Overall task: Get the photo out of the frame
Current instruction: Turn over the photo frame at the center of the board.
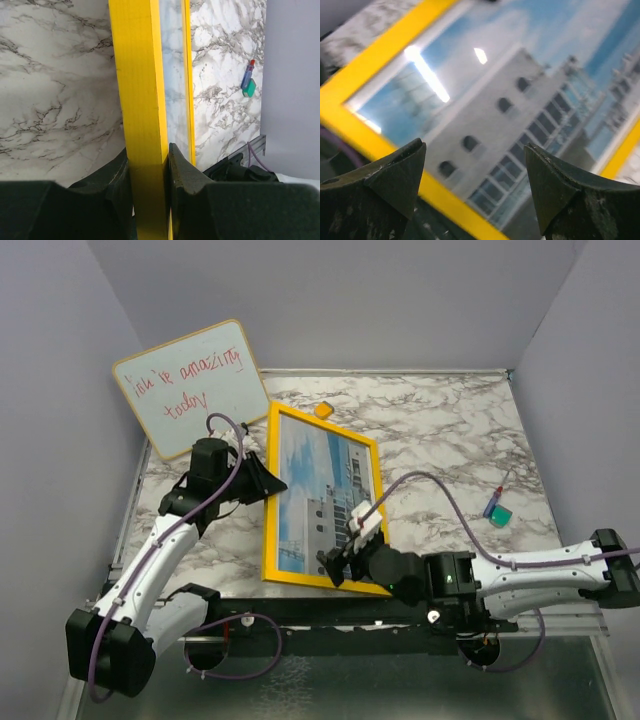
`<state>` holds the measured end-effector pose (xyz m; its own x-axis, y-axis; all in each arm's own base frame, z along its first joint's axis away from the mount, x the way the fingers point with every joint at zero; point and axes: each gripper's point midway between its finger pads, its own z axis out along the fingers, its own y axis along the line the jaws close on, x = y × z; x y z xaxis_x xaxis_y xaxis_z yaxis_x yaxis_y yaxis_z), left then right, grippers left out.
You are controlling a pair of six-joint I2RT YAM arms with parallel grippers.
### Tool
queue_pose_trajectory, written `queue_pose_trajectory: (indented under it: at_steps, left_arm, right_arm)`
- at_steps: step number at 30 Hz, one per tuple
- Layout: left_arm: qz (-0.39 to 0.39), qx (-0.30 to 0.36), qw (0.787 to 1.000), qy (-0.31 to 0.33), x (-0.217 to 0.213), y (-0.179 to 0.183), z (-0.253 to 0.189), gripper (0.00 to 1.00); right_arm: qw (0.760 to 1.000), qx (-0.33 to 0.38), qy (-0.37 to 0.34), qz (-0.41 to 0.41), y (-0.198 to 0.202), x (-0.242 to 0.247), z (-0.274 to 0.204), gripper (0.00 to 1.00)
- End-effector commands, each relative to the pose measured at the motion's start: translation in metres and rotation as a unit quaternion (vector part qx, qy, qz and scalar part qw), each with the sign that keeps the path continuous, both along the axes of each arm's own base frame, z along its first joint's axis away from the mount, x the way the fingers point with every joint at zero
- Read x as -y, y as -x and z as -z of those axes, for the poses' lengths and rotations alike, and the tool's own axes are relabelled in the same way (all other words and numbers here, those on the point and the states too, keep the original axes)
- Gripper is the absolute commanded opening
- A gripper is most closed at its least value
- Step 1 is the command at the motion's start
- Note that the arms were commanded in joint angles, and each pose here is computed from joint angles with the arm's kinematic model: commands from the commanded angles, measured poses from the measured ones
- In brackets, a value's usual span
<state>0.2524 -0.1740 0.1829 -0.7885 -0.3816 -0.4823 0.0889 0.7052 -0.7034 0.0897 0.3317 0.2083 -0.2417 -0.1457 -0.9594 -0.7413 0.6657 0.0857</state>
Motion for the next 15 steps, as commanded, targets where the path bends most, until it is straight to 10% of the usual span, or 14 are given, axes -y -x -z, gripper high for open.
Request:
queue_pose_trajectory:
  at_steps: [1, 15]
  left_arm:
    - [0.009, 0.096, 0.993, -0.072, -0.015, -0.016, -0.03, 0.0]
    - [0.024, 0.142, 0.988, -0.058, -0.011, -0.015, -0.112, 0.0]
  right_arm:
    - [0.988, -0.093, 0.043, 0.113, -0.049, 0.038, 0.022, 0.84]
    - [0.947, -0.295, -0.077, 0.098, -0.099, 0.059, 0.06, 0.85]
